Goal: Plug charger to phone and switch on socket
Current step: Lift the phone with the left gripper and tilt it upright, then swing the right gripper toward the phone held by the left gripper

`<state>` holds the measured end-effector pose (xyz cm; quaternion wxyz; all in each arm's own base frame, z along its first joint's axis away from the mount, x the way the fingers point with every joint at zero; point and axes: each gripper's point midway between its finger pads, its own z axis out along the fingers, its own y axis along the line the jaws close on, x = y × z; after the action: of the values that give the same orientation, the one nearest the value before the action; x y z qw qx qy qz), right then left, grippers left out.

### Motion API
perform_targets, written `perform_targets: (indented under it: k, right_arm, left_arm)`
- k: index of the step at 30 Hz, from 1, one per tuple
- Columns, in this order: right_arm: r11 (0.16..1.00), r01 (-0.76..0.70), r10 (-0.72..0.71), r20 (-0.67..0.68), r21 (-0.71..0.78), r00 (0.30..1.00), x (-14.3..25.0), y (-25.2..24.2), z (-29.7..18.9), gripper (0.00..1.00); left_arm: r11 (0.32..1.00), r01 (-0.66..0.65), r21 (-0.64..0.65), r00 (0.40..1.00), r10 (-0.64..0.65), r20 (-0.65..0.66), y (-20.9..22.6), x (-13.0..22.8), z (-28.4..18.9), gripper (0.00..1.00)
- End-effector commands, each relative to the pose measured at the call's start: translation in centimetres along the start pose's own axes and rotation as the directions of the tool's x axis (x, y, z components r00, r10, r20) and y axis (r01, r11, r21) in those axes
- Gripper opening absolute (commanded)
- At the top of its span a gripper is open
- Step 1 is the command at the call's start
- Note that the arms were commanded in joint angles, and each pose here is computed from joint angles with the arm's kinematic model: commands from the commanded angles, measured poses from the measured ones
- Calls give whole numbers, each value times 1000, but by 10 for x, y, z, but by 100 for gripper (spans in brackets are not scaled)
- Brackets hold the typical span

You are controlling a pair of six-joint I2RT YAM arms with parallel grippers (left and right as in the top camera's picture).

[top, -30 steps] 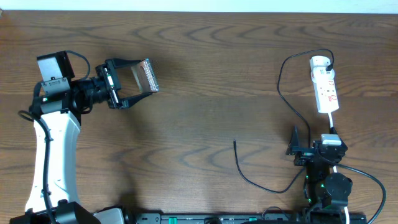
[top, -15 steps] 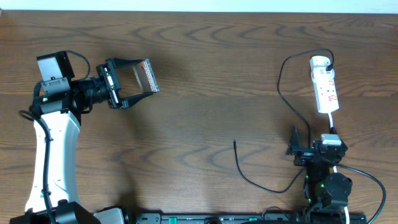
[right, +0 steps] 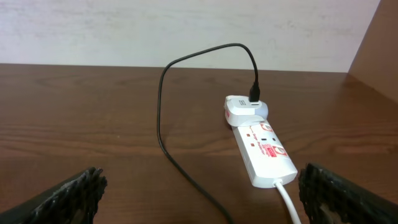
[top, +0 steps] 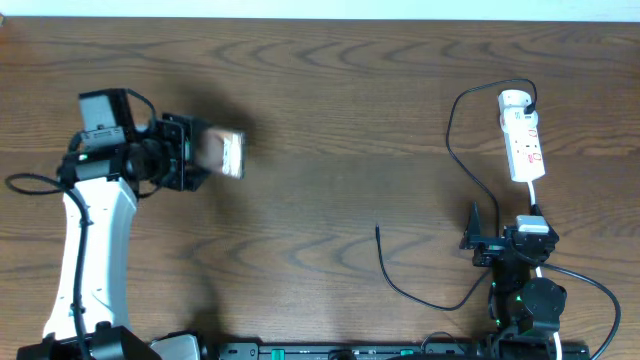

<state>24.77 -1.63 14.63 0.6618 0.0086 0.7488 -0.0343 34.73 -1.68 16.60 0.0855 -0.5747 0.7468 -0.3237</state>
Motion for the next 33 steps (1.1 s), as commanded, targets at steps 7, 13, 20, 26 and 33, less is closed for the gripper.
perform_targets:
  k: [7, 13, 20, 26, 33]
  right_arm:
    - [1000, 13, -13, 0, -6, 1000, 0, 2, 0, 99]
    - [998, 54, -54, 12, 26, 998, -3, -4, 0, 99]
    - [999, 50, -50, 1, 14, 999, 0, -2, 0, 99]
    - [991, 80, -44, 298, -108, 954, -71, 21, -12, 99]
    - [990, 80, -44, 292, -114, 956, -140, 20, -21, 99]
  left_arm:
    - [945, -104, -311, 881, 233, 412, 33, -46, -21, 7]
    - [910, -79, -408, 857, 271, 439, 51, -52, -24, 7]
    - [904, -75, -420, 858, 273, 435, 53, -52, -23, 7]
    - [904, -79, -420, 859, 275, 431, 53, -52, -22, 8]
    - [899, -96, -427, 860, 291, 420, 53, -51, -22, 7]
